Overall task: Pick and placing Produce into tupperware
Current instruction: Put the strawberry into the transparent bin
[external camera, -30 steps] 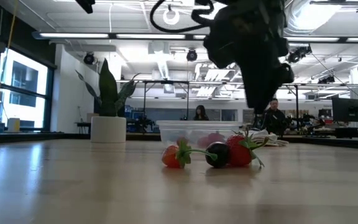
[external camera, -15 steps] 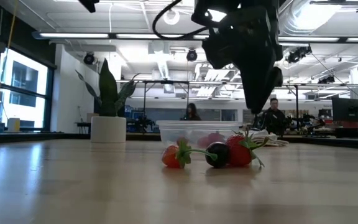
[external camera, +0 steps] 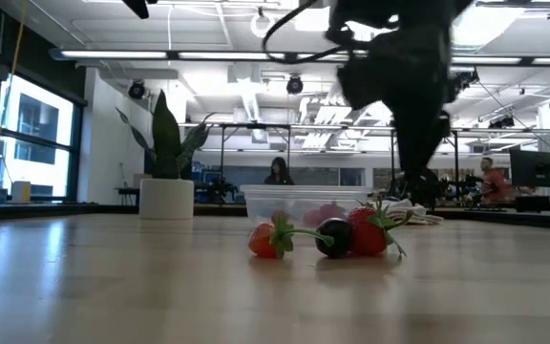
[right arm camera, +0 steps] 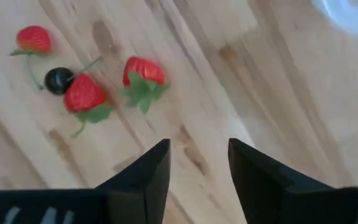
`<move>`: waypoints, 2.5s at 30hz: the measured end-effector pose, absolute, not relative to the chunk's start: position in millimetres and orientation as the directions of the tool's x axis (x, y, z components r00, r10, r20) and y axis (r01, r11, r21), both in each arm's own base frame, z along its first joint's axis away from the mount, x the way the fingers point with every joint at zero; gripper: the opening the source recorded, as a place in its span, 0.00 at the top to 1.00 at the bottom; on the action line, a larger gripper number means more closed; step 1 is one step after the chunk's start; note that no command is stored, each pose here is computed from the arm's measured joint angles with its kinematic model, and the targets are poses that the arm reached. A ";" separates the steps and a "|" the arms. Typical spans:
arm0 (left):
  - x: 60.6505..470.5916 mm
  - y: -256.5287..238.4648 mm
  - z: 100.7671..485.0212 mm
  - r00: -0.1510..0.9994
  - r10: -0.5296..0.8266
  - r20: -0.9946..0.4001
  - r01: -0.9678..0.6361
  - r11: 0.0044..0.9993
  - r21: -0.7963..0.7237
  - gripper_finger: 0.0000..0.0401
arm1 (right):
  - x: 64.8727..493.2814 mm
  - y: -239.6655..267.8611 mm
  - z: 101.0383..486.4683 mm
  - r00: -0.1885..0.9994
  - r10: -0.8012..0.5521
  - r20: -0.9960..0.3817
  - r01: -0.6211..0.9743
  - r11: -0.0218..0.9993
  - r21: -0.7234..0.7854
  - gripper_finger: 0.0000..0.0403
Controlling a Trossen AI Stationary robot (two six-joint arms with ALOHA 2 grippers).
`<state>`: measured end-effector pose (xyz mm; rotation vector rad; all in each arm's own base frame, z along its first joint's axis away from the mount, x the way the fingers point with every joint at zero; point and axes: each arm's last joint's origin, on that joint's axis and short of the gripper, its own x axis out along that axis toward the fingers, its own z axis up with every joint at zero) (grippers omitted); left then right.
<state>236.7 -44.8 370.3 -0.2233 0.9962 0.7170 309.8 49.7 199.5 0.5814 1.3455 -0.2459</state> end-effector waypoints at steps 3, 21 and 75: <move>237.1 -44.6 370.4 0.342 0.453 -0.823 -0.649 0.748 0.142 0.42 | 298.5 53.4 206.8 0.365 0.188 -0.912 0.494 0.791 0.361 0.58; 240.9 -45.1 371.8 0.378 0.454 -0.807 -0.658 0.745 0.111 0.42 | 282.1 54.9 178.1 0.608 0.219 -0.763 0.496 0.645 0.581 0.57; 240.5 -44.9 371.7 0.375 0.461 -0.804 -0.656 0.745 0.121 0.42 | 300.8 63.2 152.8 0.619 0.163 -0.768 0.540 0.623 0.566 1.00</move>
